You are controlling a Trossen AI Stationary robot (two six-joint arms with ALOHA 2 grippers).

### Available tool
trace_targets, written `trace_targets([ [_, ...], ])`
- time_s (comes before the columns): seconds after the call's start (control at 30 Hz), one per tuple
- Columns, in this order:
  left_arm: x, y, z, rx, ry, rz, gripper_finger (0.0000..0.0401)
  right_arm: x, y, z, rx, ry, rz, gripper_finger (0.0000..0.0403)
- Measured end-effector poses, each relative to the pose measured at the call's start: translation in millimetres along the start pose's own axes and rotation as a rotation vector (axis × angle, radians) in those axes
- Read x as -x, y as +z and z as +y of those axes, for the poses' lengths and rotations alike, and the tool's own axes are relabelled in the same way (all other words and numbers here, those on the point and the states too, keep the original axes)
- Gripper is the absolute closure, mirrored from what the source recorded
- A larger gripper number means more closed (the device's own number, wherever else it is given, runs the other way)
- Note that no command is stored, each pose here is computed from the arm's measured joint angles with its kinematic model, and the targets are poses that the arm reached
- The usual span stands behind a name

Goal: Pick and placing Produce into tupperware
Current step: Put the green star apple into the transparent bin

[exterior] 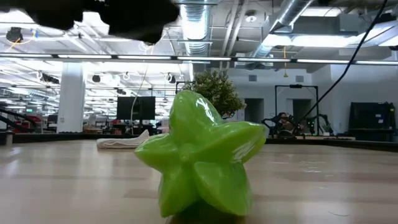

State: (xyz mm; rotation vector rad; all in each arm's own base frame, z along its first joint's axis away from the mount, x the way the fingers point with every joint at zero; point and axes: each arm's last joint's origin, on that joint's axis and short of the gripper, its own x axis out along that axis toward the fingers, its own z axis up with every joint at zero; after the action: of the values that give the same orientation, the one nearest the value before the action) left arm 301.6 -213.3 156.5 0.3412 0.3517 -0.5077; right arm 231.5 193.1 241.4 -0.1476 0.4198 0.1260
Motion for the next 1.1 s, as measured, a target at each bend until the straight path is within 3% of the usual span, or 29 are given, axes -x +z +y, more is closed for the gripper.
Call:
trace_targets([
  [0.2,-18,26,3,-0.138,-0.011,0.247,0.0168,17,2,14,-0.090,0.067,-0.021,0.0074],
  [0.43,-31,44,5,-0.236,-0.077,0.423,0.0168,32,2,30,-0.083,0.118,-0.051,0.0075],
  [1.1,-58,24,13,-0.346,-0.143,0.440,0.0168,35,-1,35,-0.075,0.108,-0.050,0.0075],
])
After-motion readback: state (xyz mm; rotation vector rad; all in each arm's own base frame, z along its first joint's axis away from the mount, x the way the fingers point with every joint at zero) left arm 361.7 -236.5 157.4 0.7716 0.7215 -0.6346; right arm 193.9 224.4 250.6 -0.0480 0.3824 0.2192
